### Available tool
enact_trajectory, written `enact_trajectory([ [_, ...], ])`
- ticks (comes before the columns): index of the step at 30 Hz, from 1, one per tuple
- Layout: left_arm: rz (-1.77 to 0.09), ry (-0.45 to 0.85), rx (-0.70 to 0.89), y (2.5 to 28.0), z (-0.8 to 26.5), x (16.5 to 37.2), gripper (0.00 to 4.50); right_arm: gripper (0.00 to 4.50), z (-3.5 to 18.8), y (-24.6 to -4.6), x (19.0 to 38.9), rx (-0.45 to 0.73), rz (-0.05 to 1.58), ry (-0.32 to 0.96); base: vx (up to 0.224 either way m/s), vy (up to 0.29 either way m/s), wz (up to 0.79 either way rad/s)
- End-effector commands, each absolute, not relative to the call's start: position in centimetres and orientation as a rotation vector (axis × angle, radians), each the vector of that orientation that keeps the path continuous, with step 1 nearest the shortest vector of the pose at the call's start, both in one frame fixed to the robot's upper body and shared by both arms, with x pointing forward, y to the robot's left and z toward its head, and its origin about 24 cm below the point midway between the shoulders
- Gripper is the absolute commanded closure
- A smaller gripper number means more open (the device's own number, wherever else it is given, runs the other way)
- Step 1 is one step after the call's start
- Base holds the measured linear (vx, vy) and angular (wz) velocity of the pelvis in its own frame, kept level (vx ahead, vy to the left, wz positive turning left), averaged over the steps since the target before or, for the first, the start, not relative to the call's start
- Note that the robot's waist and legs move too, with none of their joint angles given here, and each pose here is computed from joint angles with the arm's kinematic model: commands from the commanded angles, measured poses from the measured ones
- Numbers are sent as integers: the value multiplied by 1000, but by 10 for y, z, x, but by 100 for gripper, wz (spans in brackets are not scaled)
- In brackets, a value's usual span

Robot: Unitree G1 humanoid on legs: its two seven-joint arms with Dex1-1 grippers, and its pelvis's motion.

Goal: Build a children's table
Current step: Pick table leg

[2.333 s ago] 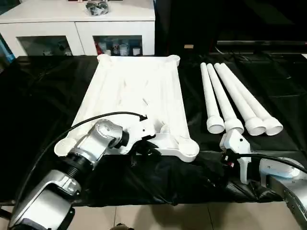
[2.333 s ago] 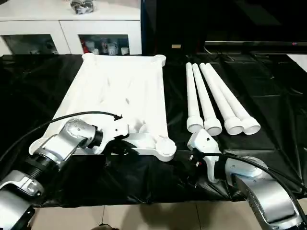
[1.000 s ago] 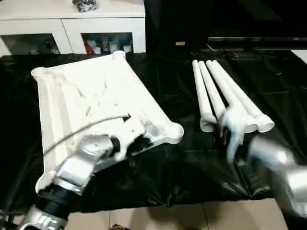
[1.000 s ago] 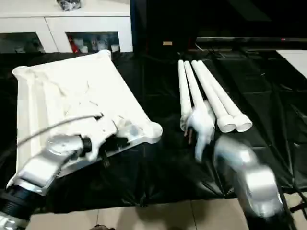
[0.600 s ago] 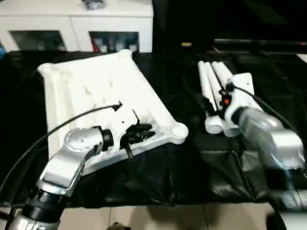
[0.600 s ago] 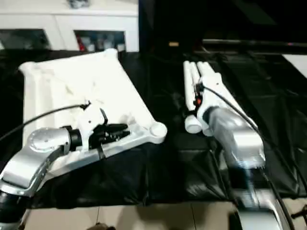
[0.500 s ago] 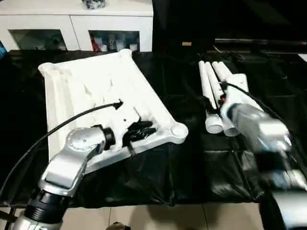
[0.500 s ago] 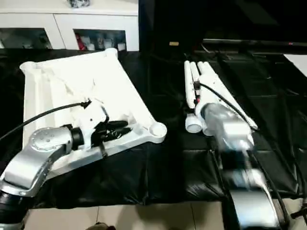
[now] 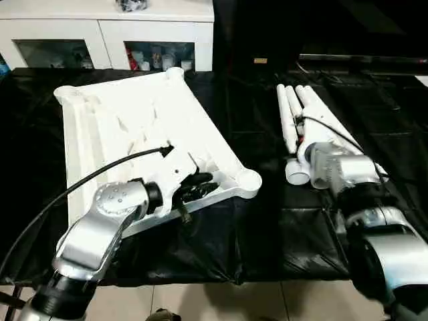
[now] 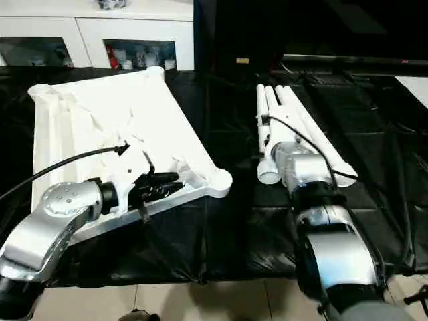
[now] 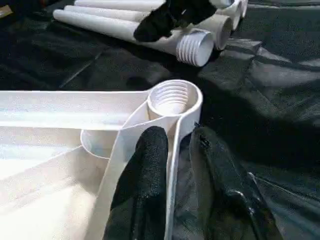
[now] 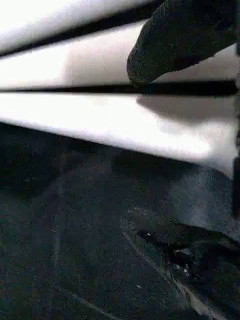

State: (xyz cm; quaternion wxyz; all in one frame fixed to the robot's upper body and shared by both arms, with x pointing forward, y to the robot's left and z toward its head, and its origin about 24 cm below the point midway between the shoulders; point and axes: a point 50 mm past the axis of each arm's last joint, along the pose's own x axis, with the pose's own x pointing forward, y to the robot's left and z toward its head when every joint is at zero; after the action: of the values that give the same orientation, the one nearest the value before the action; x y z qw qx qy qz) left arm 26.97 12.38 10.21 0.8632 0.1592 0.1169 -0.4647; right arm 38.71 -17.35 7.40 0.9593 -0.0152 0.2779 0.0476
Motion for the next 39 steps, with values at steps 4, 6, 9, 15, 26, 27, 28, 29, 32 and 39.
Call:
enact_trajectory([
  [4, -996, 255, 343, 122, 105, 264, 354, 0, 70, -176, 388, 2, 81, 614, 0, 0, 0],
  [6, -998, 258, 343, 122, 105, 263, 354, 0, 69, -176, 388, 8, 80, 625, 0, 0, 0],
  [9, -1007, 267, 347, 122, 106, 261, 354, 0, 65, -176, 387, 27, 77, 661, 0, 0, 0],
  [15, -1029, 280, 359, 122, 108, 259, 354, 0, 64, -181, 386, 118, 54, 704, 0, 0, 0],
  [26, -1070, 291, 363, 119, 111, 259, 354, 82, 61, -191, 382, 207, 32, 752, 0, 0, 0],
  [27, -1067, 290, 361, 118, 111, 259, 354, 91, 61, -191, 382, 215, 32, 752, 0, 0, 0],
  [28, -1063, 287, 362, 118, 110, 260, 354, 112, 60, -190, 382, 222, 34, 754, 0, 0, 0],
  [29, -1059, 286, 363, 118, 109, 260, 354, 112, 59, -189, 381, 223, 37, 758, 0, 0, 0],
  [32, -1057, 288, 357, 118, 107, 259, 354, 127, 56, -188, 380, 222, 34, 772, 0, 0, 0],
  [39, -1038, 275, 357, 115, 107, 264, 354, 175, 50, -186, 377, 278, 31, 786, 0, 0, 0],
])
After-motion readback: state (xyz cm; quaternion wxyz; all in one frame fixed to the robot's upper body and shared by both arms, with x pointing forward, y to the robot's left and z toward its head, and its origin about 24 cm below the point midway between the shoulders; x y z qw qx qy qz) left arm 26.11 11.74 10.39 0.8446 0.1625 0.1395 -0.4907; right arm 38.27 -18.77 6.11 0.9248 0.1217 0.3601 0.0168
